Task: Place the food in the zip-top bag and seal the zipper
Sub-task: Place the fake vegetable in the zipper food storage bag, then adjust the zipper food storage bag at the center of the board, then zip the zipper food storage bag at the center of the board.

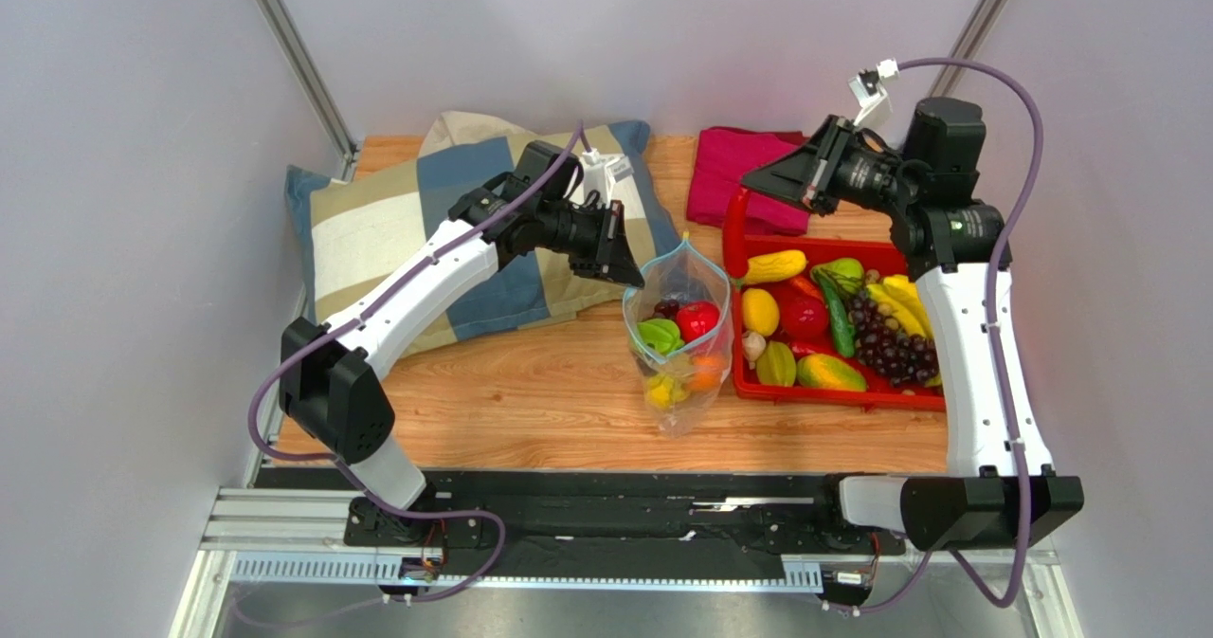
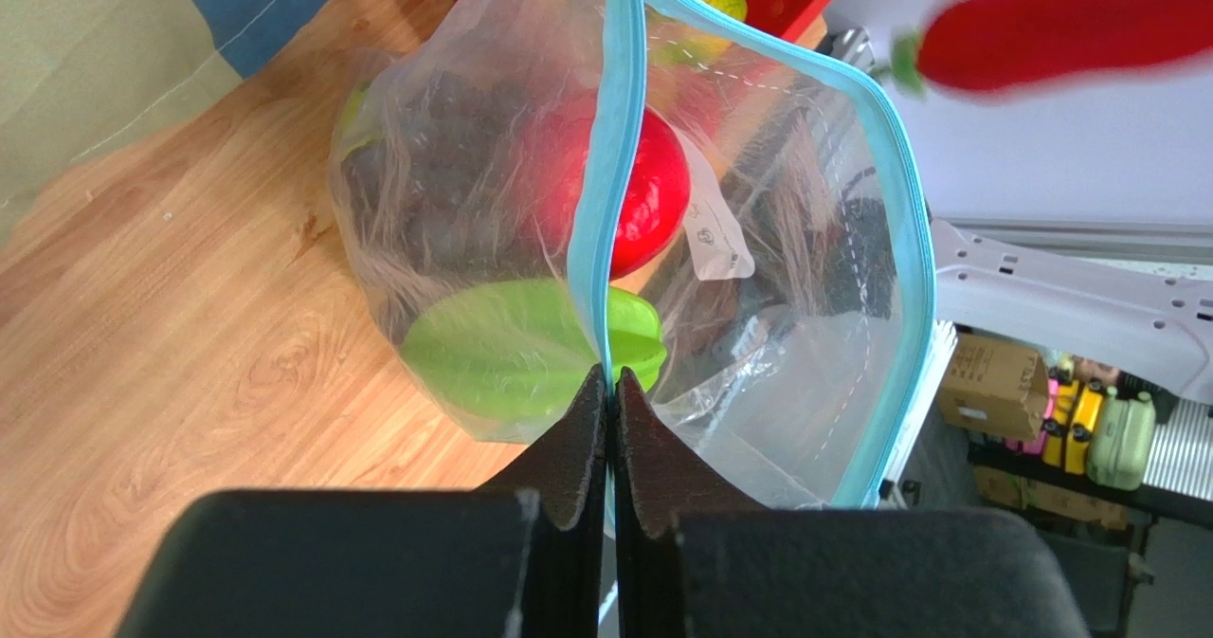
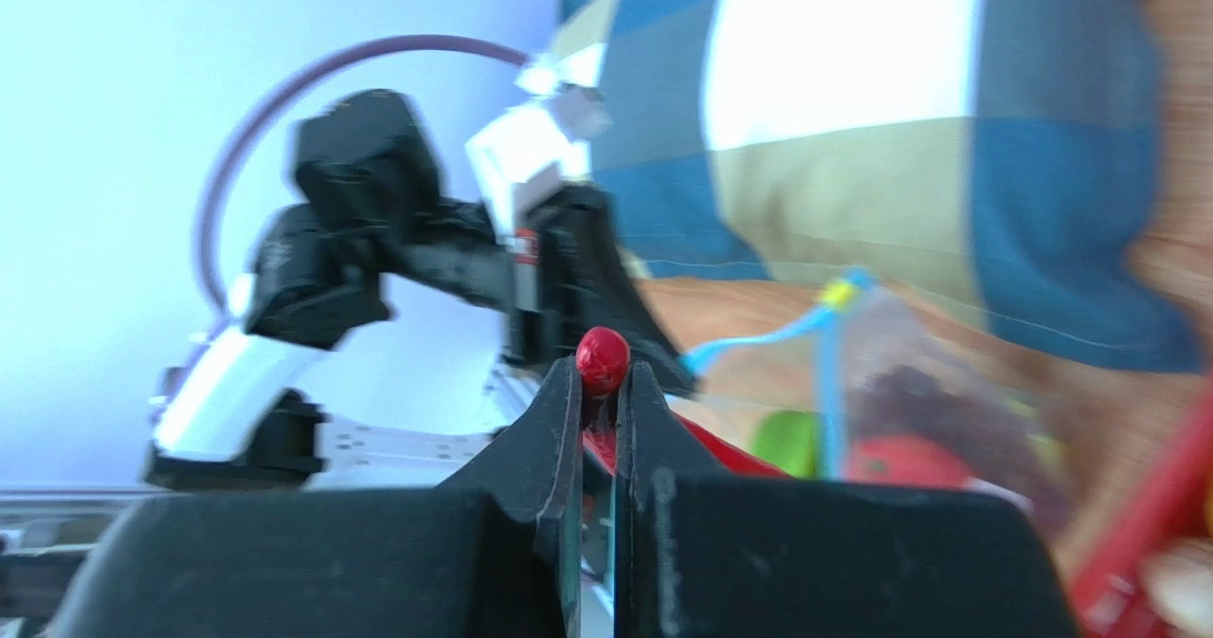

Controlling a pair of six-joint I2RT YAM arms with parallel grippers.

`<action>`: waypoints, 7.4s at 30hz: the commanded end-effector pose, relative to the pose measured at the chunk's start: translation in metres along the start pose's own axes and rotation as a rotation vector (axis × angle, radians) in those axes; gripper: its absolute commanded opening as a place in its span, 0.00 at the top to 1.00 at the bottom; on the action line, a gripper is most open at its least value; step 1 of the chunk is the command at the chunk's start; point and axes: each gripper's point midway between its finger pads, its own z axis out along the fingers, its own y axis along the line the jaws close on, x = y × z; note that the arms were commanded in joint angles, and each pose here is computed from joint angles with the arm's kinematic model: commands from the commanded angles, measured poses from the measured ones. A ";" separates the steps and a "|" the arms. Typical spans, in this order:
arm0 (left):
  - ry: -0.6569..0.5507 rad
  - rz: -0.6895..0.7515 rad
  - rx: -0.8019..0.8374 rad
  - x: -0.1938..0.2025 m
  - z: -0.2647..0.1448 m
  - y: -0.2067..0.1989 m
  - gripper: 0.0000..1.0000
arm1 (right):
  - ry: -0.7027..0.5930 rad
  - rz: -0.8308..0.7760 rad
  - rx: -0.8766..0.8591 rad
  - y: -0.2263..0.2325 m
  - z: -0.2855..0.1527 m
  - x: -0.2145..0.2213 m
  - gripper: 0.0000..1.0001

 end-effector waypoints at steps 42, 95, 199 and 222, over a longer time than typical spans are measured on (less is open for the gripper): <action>-0.072 0.079 0.057 -0.006 -0.020 -0.032 1.00 | 0.446 -0.146 0.027 -0.015 0.026 0.140 0.29; -0.087 0.228 0.099 0.023 -0.038 -0.056 1.00 | 0.832 -0.499 0.233 -0.096 -0.022 0.154 0.21; -0.456 1.135 0.295 -0.044 -0.057 0.046 0.17 | 0.788 -1.221 -0.475 -0.055 0.117 0.142 1.00; -0.371 0.863 0.408 -0.027 -0.069 0.003 1.00 | 0.729 -1.358 -0.551 -0.059 0.142 0.131 0.82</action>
